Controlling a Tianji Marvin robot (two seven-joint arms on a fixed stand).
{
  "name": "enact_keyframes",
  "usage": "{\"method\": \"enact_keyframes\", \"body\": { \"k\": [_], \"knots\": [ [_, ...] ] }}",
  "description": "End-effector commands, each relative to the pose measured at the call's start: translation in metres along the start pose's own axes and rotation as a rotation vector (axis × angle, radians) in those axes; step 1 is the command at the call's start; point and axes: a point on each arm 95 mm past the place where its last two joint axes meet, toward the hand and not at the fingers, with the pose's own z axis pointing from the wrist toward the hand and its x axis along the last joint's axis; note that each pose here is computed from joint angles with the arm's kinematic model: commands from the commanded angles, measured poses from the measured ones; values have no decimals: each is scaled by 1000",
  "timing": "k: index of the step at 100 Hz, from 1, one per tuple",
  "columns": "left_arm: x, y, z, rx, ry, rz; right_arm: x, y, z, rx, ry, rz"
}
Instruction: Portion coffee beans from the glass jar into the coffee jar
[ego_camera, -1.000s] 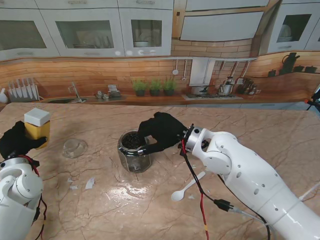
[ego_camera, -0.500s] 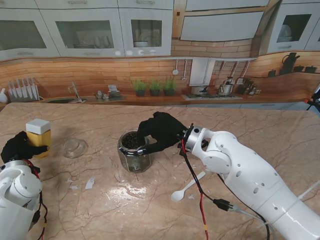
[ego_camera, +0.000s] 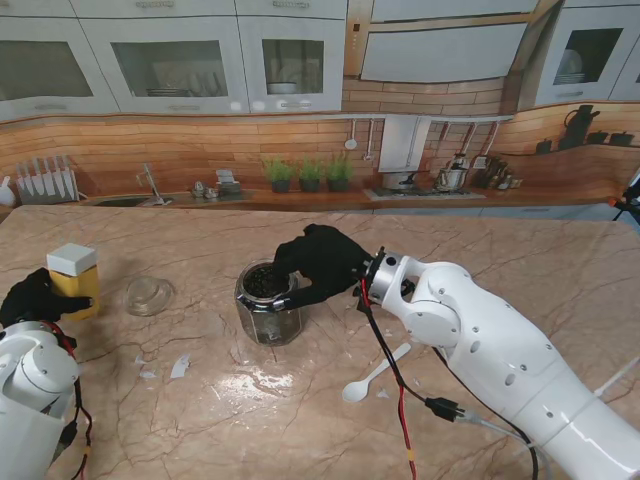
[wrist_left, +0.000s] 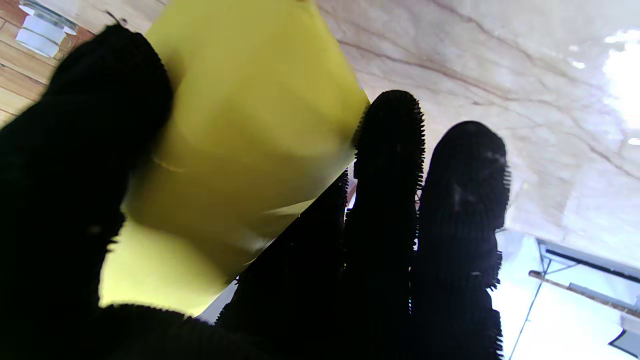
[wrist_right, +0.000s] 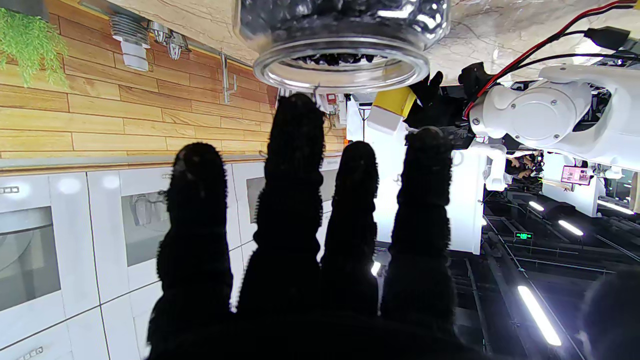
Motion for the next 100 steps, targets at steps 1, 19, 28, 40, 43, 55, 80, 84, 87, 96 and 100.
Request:
{"method": "enact_keyframes", "body": {
  "k": [1,19,28,40,43,55,80,84,87,96,100],
  "knots": [
    [0,4,0,-31,-1,-19,3,1,2,-7,9,0],
    [3,9,2,-72,-13,-16,3,1,1,-7,13,1],
    [5,12,3,-80,-18,-12,3,1,1,-9,14,1],
    [4,14,4,-82,-35,26,3,2,1,-11,17,2],
    [3,14,4,-82,-45,34,3,2,0,-11,17,2],
    [1,14,4,-80,-81,82,3,2,0,-9,20,2],
    [-3,13,3,-107,-133,131,4,2,1,-8,24,2],
    [-4,12,2,-117,-141,140,4,2,1,-5,27,2],
    [-4,11,2,-122,-144,149,4,1,1,-1,29,3],
    [-5,10,2,-138,-156,153,4,1,2,0,33,2],
    [-6,10,2,-142,-157,155,4,1,2,-2,33,3]
  ]
}}
